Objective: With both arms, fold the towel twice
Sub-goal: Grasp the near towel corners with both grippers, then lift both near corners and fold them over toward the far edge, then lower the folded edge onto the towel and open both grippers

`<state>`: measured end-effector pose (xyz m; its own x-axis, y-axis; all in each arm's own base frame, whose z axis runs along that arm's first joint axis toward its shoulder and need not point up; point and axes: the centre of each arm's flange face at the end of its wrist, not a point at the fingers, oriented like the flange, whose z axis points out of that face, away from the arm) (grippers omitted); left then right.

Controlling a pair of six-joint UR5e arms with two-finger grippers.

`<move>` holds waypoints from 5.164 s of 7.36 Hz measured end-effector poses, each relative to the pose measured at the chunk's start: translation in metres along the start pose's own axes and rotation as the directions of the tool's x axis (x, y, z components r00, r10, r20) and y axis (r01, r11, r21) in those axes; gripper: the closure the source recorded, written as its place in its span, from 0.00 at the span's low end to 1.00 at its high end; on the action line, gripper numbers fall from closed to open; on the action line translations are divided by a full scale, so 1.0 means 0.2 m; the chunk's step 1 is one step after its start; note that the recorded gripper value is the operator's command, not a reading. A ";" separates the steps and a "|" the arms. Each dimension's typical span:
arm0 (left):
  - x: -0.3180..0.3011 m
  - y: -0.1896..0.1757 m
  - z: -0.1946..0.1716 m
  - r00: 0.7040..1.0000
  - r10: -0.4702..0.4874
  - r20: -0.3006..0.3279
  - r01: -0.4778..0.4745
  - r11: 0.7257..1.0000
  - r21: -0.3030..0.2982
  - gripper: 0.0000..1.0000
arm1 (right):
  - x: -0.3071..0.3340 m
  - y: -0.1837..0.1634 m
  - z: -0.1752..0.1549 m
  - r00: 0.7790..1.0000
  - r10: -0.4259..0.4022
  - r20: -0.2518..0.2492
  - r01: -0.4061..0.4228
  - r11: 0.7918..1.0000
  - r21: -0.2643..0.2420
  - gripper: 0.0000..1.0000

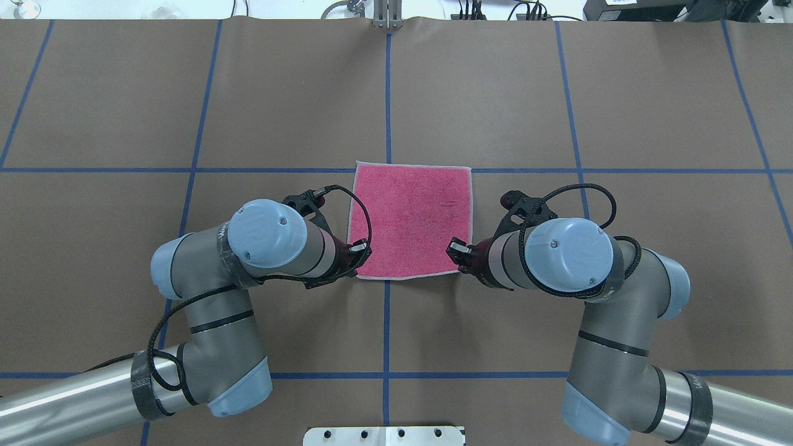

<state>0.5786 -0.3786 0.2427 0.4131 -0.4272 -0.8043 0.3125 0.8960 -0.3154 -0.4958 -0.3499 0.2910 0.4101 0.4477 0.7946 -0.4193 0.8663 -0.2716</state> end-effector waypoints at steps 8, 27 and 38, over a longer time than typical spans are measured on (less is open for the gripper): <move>-0.10 0.11 -0.30 0.988 -0.133 -0.072 0.130 0.990 -0.047 1.00 | -0.01 0.08 -0.11 1.000 -0.008 0.012 0.009 0.992 -0.122 1.00; 0.07 -0.32 -0.13 0.972 -0.220 -0.086 0.225 0.973 0.058 1.00 | -0.18 -0.40 0.07 0.993 0.098 -0.058 -0.104 0.989 -0.105 1.00; 0.13 -0.46 -0.04 0.972 -0.218 -0.083 0.225 0.971 0.087 1.00 | -0.21 -0.49 0.18 0.990 0.110 -0.083 -0.117 0.990 -0.082 1.00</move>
<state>0.5547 -0.4704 0.2468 0.2625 -0.6004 -0.7554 0.4705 0.7631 -0.4431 -0.5005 -0.4621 0.3034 0.4274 0.5574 0.7118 -0.3968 0.8231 -0.4063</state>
